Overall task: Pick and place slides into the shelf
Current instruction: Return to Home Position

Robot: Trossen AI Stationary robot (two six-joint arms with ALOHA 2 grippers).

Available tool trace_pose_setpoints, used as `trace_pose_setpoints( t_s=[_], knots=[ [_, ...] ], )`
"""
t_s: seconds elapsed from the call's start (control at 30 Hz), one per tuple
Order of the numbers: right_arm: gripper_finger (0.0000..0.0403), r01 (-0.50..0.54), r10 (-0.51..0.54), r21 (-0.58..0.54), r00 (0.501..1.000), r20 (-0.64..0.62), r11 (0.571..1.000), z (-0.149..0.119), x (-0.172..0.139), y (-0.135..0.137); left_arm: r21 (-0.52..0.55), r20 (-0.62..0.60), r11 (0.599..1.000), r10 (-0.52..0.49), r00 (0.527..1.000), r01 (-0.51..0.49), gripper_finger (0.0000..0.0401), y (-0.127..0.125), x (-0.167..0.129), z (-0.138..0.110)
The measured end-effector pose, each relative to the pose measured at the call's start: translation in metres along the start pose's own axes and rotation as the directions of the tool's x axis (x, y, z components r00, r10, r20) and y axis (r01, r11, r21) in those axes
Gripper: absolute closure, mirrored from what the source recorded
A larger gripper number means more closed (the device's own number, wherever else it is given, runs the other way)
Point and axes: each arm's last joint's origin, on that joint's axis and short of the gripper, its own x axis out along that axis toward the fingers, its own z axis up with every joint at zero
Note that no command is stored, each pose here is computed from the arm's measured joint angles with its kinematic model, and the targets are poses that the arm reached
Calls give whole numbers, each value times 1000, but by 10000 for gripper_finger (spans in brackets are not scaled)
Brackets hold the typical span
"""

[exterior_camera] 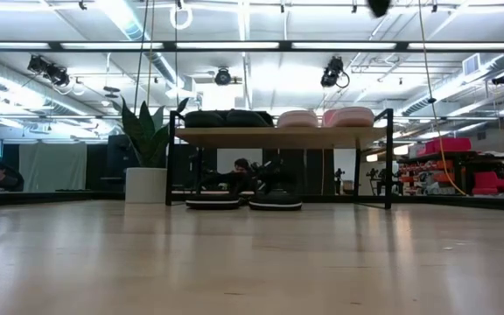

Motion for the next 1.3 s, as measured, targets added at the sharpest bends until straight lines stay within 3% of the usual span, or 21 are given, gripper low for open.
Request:
trace_pose_setpoints(
  t_s=[0.13,0.2,0.33,0.47,0.57,0.63,0.77,0.83,0.9,1.07,1.3],
  knots=[
    [387,-21,15,-57,995,-95,998,0,-44,-6,-249,34,967,62,998,-51,373,53,-10,-2],
    [387,-19,14,-28,986,-169,999,-6,-59,-9,-361,31,933,17,999,-5,373,77,-17,-9],
    [388,12,-16,-23,976,-219,1000,-22,-71,-10,-459,81,877,-113,990,138,379,103,-31,-31],
    [388,73,-89,-88,975,-203,993,-42,-68,-11,-475,207,835,-199,958,276,383,99,-30,-55],
    [387,81,-96,-99,982,-162,992,-52,-65,-12,-444,319,792,-296,900,418,381,80,-21,-73],
    [388,34,-43,-73,991,-127,997,-55,-63,-11,-407,393,758,-359,847,510,377,65,-12,-86],
    [389,-221,221,-3,974,-38,975,-54,-60,-1,-348,528,691,-415,741,634,369,44,2,-108],
    [389,-327,325,-21,945,-45,945,-59,-59,4,-322,566,683,-416,712,656,367,39,8,-117],
    [389,-352,348,-63,935,-66,934,-64,-61,5,-314,578,685,-411,705,657,365,38,12,-127],
    [389,-331,340,-139,939,46,933,-56,-81,-8,-345,648,640,-367,667,687,367,59,7,-135],
    [387,-327,344,-141,931,125,935,-69,-103,-25,-285,701,647,-363,614,708,376,79,0,-145]
  ],
)
